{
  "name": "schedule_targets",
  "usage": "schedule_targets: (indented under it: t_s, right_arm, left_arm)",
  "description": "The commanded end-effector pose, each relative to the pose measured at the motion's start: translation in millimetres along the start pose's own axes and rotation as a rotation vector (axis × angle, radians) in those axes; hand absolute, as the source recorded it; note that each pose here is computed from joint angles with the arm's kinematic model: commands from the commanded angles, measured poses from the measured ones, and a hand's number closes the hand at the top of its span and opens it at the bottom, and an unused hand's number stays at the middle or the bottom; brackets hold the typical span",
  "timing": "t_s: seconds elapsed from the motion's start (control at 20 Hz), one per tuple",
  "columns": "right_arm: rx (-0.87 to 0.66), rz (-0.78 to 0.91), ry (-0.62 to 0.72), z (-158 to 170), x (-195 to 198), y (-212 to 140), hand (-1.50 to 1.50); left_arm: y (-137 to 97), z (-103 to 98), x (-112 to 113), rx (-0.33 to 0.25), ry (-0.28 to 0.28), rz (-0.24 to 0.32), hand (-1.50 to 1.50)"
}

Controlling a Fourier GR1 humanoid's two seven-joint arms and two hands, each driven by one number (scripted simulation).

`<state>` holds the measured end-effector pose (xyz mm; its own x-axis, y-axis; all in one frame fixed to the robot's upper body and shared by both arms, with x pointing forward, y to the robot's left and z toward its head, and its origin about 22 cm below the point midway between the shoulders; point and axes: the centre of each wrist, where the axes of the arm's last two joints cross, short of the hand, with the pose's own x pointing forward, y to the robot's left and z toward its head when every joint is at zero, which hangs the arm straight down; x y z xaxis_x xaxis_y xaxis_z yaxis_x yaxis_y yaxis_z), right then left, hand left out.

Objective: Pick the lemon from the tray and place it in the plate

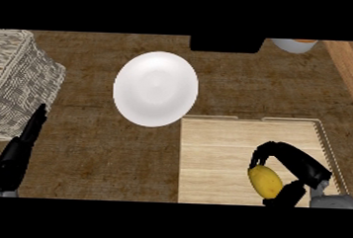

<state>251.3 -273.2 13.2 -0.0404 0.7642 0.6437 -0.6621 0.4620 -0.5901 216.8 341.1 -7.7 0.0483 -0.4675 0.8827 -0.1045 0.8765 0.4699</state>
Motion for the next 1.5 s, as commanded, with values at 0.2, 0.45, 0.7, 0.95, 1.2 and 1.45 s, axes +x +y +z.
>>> schedule_targets:
  t_s: [0.2,0.45,0.7,0.95,1.2,1.45]
  right_arm:
    - [-0.327,0.189,0.303,-28,-3,-80,1.50]
    - [-0.509,0.283,0.416,-48,-16,-106,1.50]
    - [-0.718,0.331,0.357,-61,-12,-112,1.50]
    - [-0.937,0.369,0.184,-67,18,-124,1.50]
    - [-0.972,0.369,-0.088,-56,70,-140,1.50]
    - [-0.890,0.298,-0.287,-56,129,-127,1.50]
  left_arm:
    - [-5,-8,14,-0.035,-0.049,-0.007,0.00]
    - [-8,-24,23,-0.048,-0.048,-0.001,0.00]
    - [-6,-9,8,-0.022,-0.021,-0.006,0.00]
    - [-4,-23,23,-0.006,-0.018,-0.003,0.00]
    - [-2,-1,2,-0.011,0.010,0.006,0.00]
    - [-4,15,-8,-0.002,0.005,0.003,0.00]
